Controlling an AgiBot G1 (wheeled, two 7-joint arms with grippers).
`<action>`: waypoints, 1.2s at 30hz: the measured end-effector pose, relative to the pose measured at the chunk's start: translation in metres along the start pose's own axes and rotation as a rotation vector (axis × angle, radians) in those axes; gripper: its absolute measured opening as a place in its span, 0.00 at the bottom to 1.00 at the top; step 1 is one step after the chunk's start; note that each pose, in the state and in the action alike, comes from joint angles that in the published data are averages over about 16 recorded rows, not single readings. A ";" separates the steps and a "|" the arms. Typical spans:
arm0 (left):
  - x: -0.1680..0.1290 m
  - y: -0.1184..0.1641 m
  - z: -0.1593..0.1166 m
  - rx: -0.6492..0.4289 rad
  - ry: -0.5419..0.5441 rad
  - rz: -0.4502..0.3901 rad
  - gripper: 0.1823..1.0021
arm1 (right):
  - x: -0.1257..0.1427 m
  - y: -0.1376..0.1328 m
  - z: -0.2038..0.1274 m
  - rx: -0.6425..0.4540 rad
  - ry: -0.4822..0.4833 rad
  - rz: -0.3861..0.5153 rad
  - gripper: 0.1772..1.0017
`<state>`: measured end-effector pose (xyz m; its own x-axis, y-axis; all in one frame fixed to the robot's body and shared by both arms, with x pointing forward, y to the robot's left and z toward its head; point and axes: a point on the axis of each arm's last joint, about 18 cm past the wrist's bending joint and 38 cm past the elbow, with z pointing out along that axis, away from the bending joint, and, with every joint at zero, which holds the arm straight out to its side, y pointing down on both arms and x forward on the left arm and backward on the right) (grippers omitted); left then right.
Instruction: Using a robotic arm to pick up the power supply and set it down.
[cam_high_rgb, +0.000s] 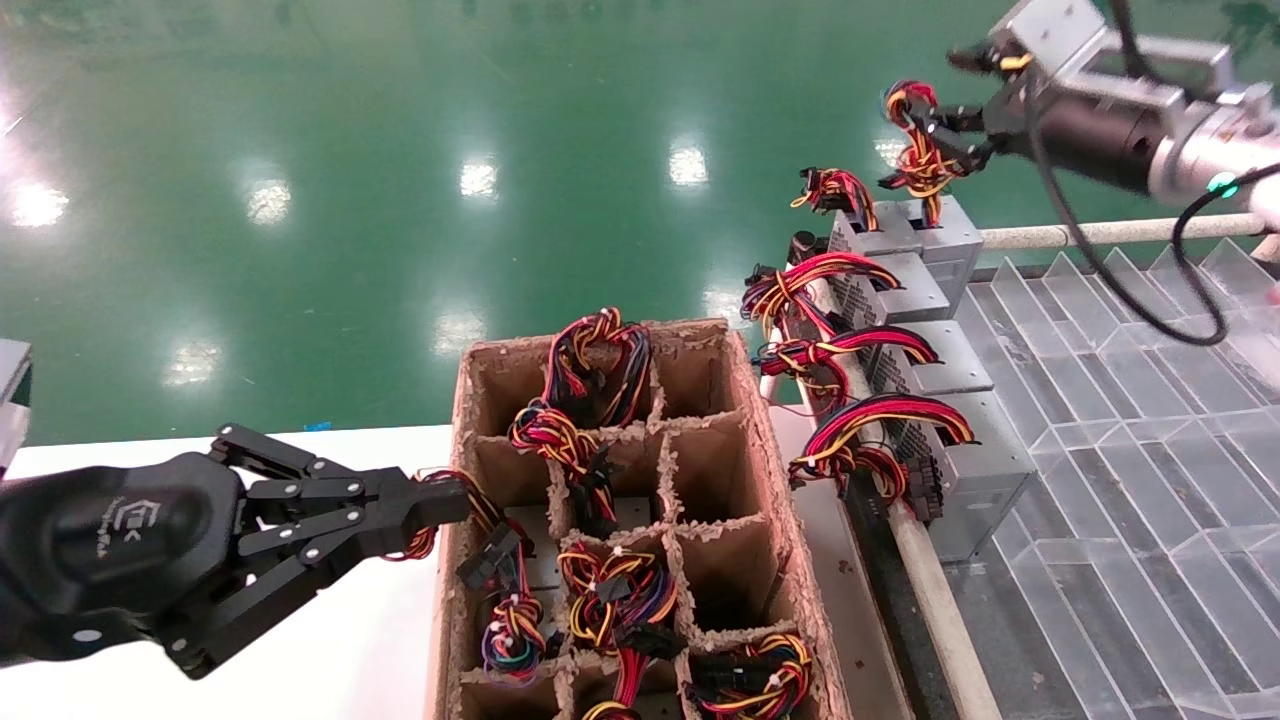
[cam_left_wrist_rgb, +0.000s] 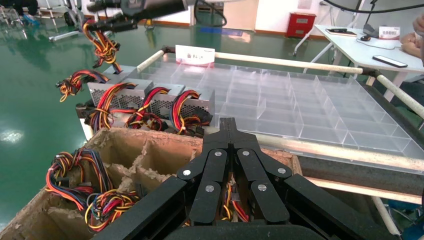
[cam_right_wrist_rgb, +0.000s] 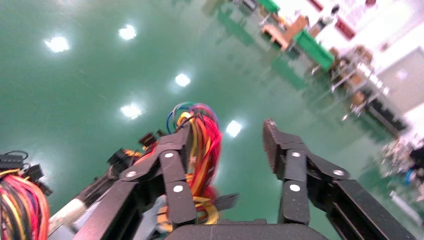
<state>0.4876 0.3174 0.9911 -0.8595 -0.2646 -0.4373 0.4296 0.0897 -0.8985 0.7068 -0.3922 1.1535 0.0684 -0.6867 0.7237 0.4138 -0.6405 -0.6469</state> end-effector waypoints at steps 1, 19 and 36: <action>0.000 0.000 0.000 0.000 0.000 0.000 0.01 | 0.001 -0.001 -0.001 0.004 -0.001 -0.007 0.36; 0.000 0.000 0.000 0.000 0.000 0.000 0.01 | 0.003 -0.018 -0.013 0.104 -0.043 -0.012 0.83; 0.000 0.000 0.000 0.000 0.000 0.000 0.04 | -0.046 -0.016 -0.047 0.283 -0.212 0.162 0.99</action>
<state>0.4876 0.3174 0.9911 -0.8595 -0.2646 -0.4373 0.4296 0.0897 -0.8985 0.6546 -0.3667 1.1193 0.3272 -0.6657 0.6707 0.6141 -0.3896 -0.6863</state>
